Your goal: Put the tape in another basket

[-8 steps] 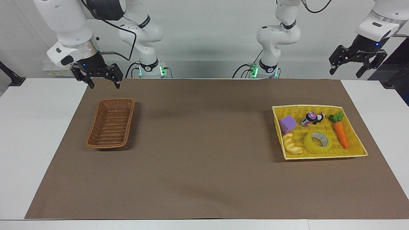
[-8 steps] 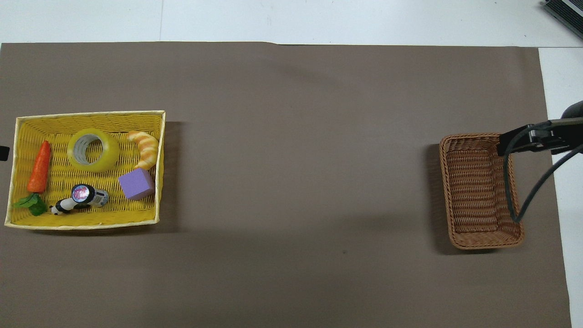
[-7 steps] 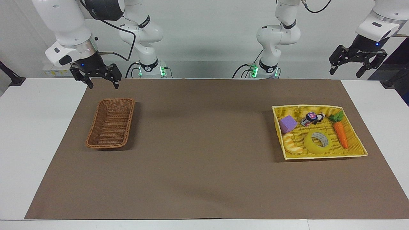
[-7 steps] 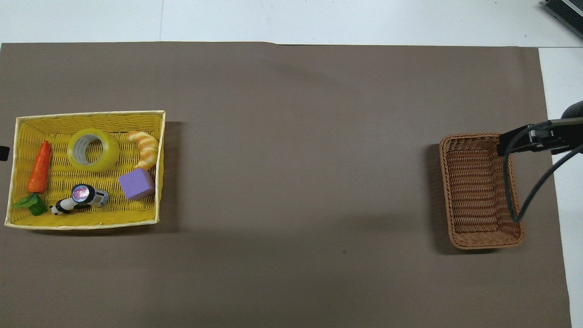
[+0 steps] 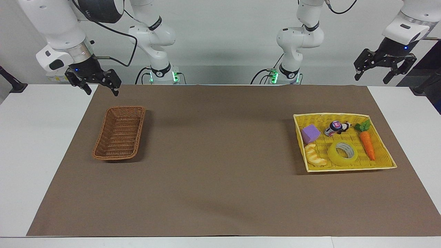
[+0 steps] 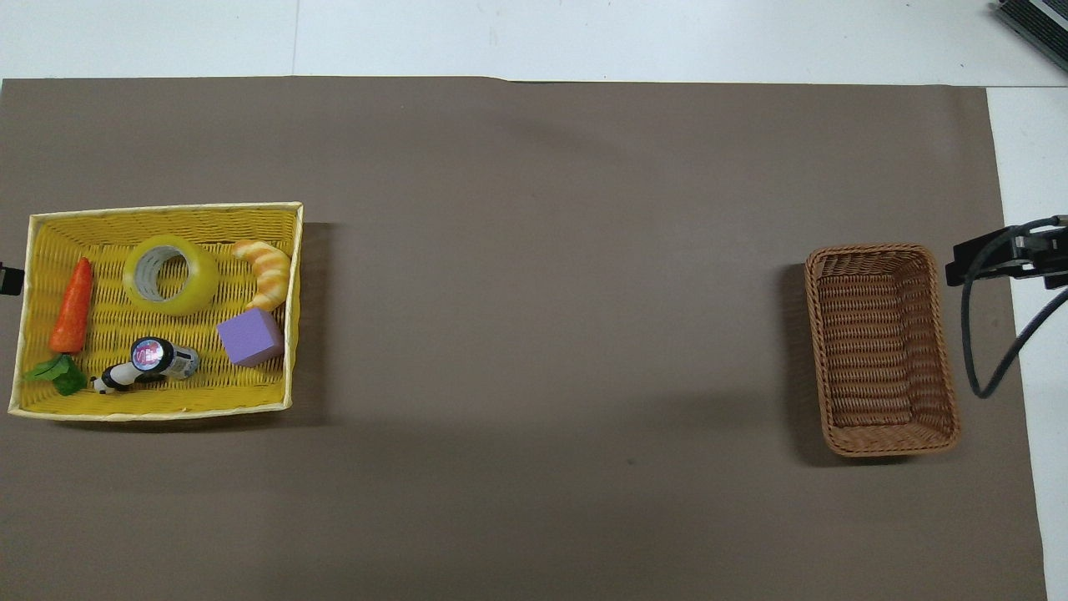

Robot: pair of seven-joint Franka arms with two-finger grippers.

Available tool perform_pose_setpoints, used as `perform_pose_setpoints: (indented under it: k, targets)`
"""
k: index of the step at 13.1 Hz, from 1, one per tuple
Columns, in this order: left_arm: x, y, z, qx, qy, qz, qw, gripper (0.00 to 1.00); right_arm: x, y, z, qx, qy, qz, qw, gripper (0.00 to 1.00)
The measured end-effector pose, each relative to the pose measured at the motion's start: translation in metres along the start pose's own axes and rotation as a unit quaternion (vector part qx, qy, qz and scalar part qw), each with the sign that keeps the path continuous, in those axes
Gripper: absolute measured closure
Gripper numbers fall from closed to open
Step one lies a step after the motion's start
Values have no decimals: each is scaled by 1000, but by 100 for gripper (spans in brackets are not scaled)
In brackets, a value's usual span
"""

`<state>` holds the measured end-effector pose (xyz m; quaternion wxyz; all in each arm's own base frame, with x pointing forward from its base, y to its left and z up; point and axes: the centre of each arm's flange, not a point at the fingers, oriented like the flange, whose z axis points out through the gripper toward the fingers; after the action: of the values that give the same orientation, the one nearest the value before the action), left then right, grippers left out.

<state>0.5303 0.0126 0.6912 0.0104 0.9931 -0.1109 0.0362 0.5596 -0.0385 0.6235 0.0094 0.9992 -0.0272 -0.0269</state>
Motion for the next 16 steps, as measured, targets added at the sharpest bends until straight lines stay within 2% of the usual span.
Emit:
perform_pose_setpoints:
  k: [16]
  targets:
    - [-4, -9, -2, 0, -1, -10, 1000, 0, -6, 7, 1, 1, -3, 6, 1000, 0]
